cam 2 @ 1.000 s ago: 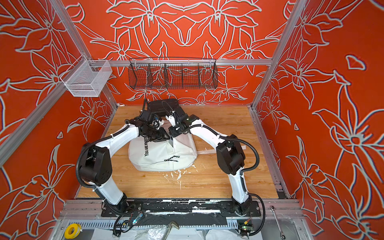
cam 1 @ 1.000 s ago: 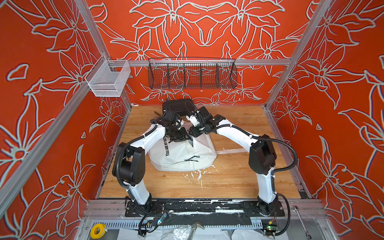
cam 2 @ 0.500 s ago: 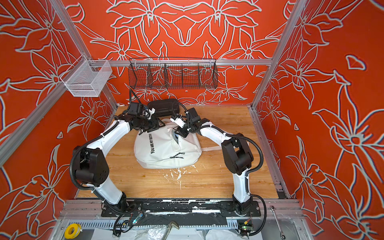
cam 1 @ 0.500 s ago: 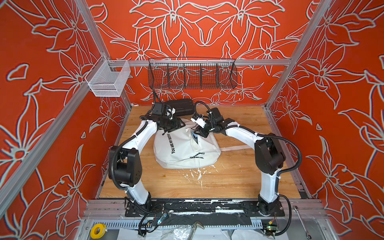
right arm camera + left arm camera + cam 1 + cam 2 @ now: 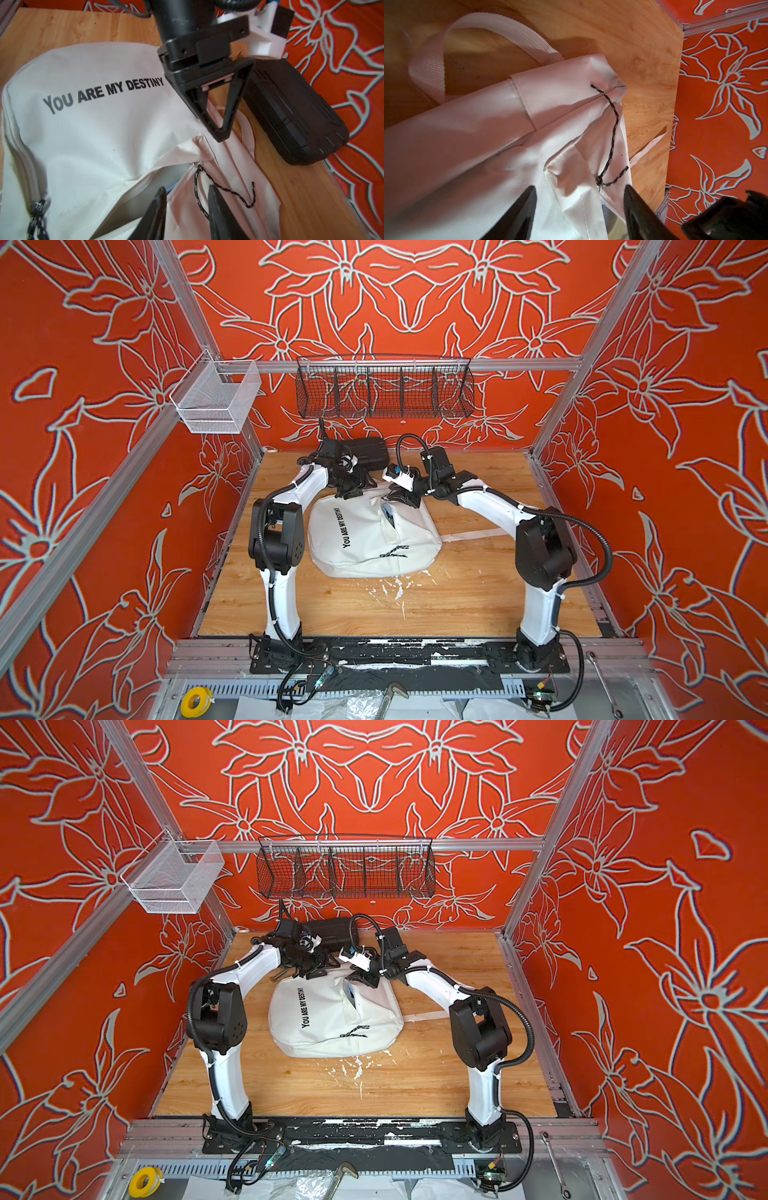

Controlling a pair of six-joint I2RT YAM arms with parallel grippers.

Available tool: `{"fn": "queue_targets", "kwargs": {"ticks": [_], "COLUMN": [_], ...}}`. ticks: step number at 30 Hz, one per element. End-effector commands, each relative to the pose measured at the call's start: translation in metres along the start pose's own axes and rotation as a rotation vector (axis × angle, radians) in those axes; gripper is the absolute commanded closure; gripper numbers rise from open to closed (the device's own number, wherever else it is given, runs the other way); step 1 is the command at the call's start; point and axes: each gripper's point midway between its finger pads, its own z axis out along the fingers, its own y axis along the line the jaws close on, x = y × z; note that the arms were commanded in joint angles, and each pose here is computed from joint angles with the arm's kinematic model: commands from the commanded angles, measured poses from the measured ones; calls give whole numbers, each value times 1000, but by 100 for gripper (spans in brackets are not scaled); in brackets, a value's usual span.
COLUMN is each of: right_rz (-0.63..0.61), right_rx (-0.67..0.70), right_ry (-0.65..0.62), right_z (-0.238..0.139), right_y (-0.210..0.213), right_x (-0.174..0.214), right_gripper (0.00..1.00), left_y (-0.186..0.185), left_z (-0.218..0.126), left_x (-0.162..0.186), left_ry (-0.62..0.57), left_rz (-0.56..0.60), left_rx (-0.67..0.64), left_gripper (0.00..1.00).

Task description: Pack the student bag

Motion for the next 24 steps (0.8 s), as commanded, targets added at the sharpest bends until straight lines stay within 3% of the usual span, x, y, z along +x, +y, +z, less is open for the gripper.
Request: {"fn": "queue_targets", "kwargs": {"ticks": [1, 3, 6, 12, 18, 21, 24], "right_rz": [-144, -183, -213, -252, -372, -410, -443], "right_rx": [-52, -65, -59, 102, 157, 48, -97], "right_ry": [118, 204, 197, 243, 117, -24, 0], "right_z": [11, 23, 33, 42, 40, 19, 7], "right_y": [13, 25, 36, -3, -9, 13, 41], "right_x": [23, 43, 49, 54, 32, 4, 0], "right_gripper": [69, 71, 69, 59, 56, 55, 53], "left_y": [-5, -4, 0, 19, 30, 37, 42], "left_z": [11, 15, 18, 24, 25, 25, 27], "left_x": [6, 7, 11, 20, 22, 22, 17], "left_ry": [50, 59, 72, 101, 102, 99, 87], "left_rz": [-43, -58, -68, -60, -79, -111, -127], "left_rx": [6, 5, -4, -67, -99, -97, -98], "left_gripper": [33, 33, 33, 33, 33, 33, 33]}}
